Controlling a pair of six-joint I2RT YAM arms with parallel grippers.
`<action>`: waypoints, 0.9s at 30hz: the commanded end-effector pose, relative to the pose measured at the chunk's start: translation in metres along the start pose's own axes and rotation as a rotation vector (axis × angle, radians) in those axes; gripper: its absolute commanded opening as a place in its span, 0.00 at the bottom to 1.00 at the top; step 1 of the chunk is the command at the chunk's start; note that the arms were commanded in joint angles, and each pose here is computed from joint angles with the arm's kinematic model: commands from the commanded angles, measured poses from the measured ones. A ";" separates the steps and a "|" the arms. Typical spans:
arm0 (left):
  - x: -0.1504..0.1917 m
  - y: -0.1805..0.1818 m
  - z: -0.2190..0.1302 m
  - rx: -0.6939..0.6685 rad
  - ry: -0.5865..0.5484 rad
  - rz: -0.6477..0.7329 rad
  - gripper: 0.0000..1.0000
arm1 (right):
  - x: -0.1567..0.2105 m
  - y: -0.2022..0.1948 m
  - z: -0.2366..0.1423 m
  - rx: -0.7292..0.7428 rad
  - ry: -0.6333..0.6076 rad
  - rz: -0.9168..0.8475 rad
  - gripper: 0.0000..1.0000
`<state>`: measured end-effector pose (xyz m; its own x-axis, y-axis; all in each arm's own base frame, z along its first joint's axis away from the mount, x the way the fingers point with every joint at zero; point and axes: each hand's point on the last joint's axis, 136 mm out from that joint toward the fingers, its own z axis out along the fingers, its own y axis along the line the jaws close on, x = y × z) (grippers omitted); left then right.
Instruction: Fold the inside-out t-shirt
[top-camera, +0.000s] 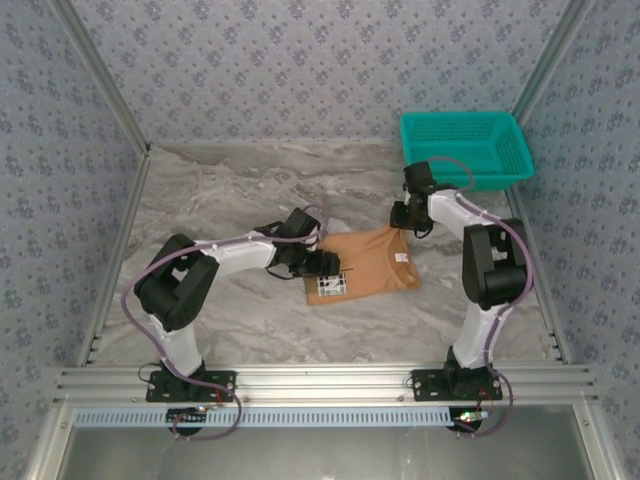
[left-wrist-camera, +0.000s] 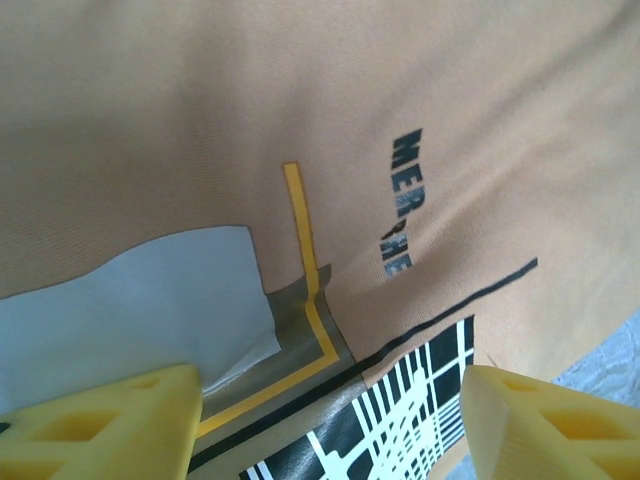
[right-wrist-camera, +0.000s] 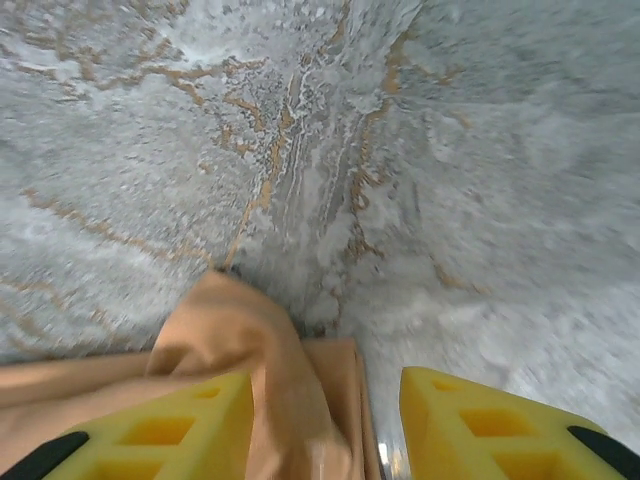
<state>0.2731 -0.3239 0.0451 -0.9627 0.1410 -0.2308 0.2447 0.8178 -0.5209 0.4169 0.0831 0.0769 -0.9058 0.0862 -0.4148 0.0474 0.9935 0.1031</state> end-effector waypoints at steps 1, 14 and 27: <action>-0.003 -0.023 -0.028 0.039 -0.027 0.031 0.69 | 0.028 0.006 -0.042 -0.013 -0.001 -0.017 0.47; -0.053 0.024 -0.112 -0.055 -0.277 -0.063 0.72 | 0.071 0.074 0.005 -0.212 0.117 -0.028 0.40; -0.066 0.118 -0.129 -0.137 -0.351 -0.260 0.80 | 0.039 0.207 0.028 -0.359 0.126 -0.689 0.43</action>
<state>0.3483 -0.1727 0.1238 -0.8752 -0.2578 -0.4094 -0.0181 0.8631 -0.5047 0.4161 0.2770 0.0404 -0.8257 -0.4114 -0.3859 -0.5070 0.8412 0.1881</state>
